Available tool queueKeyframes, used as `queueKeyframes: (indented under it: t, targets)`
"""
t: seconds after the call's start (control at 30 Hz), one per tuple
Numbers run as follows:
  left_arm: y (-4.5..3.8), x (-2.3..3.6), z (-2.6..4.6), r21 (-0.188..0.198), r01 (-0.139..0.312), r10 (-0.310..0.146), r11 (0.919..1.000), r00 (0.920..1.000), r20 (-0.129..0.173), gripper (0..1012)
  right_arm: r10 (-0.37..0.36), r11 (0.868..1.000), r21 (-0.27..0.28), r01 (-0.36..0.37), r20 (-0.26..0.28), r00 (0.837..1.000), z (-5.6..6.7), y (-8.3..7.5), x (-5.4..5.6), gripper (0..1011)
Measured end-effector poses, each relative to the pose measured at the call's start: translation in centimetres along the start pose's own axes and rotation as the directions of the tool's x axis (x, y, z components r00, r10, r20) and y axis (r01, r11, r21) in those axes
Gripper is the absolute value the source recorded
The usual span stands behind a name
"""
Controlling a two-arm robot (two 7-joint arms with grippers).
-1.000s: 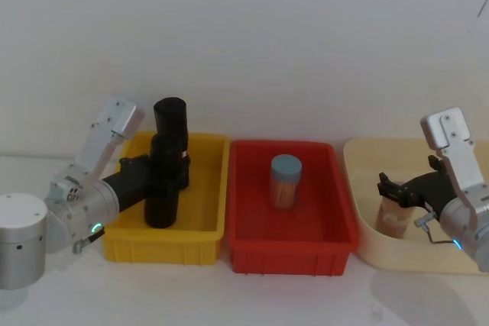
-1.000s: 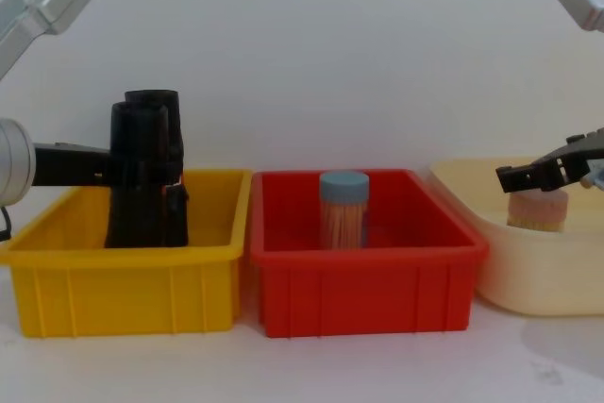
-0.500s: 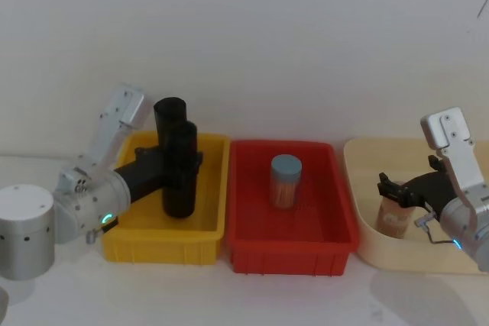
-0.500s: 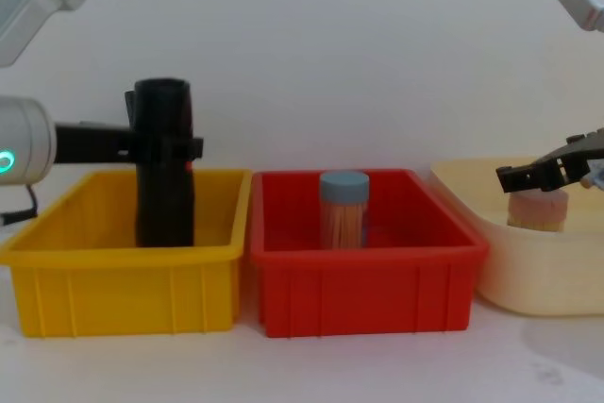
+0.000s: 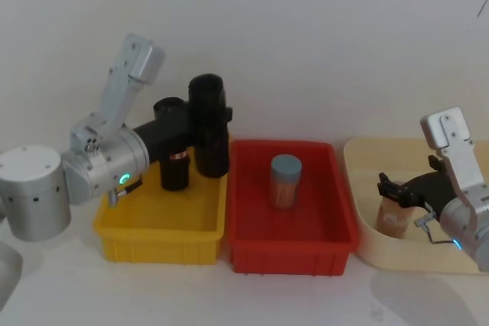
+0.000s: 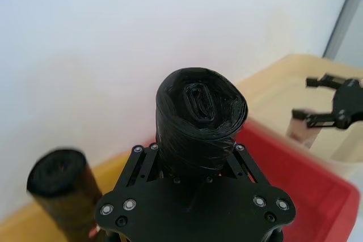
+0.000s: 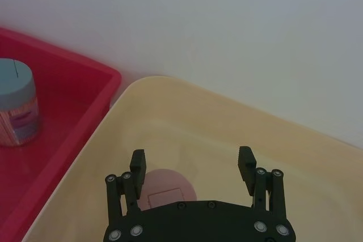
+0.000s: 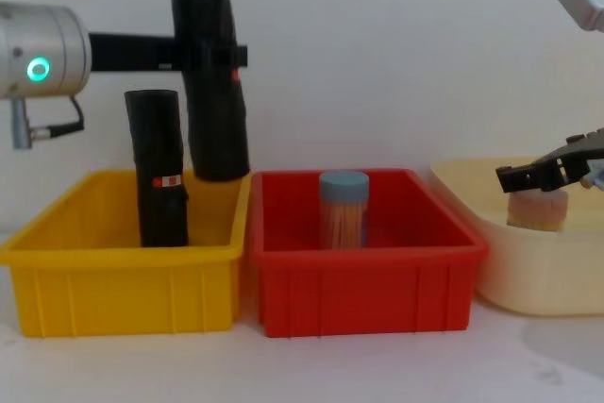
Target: Pick up the garbage bag with the one hand and transfer it to the other hand.
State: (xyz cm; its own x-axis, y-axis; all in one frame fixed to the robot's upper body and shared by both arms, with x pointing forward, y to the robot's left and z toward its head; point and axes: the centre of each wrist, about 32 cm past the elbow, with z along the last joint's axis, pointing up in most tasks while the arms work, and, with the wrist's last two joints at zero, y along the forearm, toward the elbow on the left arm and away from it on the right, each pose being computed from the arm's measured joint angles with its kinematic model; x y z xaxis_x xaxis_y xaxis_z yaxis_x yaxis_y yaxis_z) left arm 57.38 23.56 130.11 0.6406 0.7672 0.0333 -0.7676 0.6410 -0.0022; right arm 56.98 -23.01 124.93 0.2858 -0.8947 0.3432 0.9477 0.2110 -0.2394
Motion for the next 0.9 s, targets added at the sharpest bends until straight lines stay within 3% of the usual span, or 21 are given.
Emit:
queueKeyframes:
  t: [0.27,0.4,0.47,0.6,0.73,0.9]
  targets:
    - [-0.86,0.0,2.01,-0.049,0.05,-0.05,0.9976,0.9987,-0.004,371,0.0,1.0,0.0,0.0,0.0,1.0,0.0,0.0,0.0,1000]
    - [-1.31,-0.03,2.42,-0.057,0.072,-0.073,0.9958,0.9972,-0.014,371,0.0,1.0,0.0,0.0,0.0,1.0,0.0,0.0,0.0,1000]
    - [-1.83,-0.09,2.62,-0.057,0.101,-0.103,0.9933,0.9941,-0.033,371,0.0,1.0,0.0,0.0,0.0,1.0,0.0,0.0,0.0,1000]
    - [-2.42,-0.19,2.57,-0.05,0.133,-0.136,0.9898,0.9893,-0.054,371,0.0,1.0,0.0,0.0,0.0,1.0,0.0,0.0,0.0,1000]
    - [-3.65,-0.38,2.23,-0.031,0.188,-0.19,0.9816,0.9778,-0.088,371,0.0,1.0,0.0,0.0,0.0,1.0,0.0,0.0,0.0,1000]
    - [-4.91,-0.59,1.84,-0.012,0.236,-0.236,0.9717,0.9659,-0.108,371,0.0,1.0,0.0,0.0,0.0,1.0,0.0,0.0,0.0,1000]
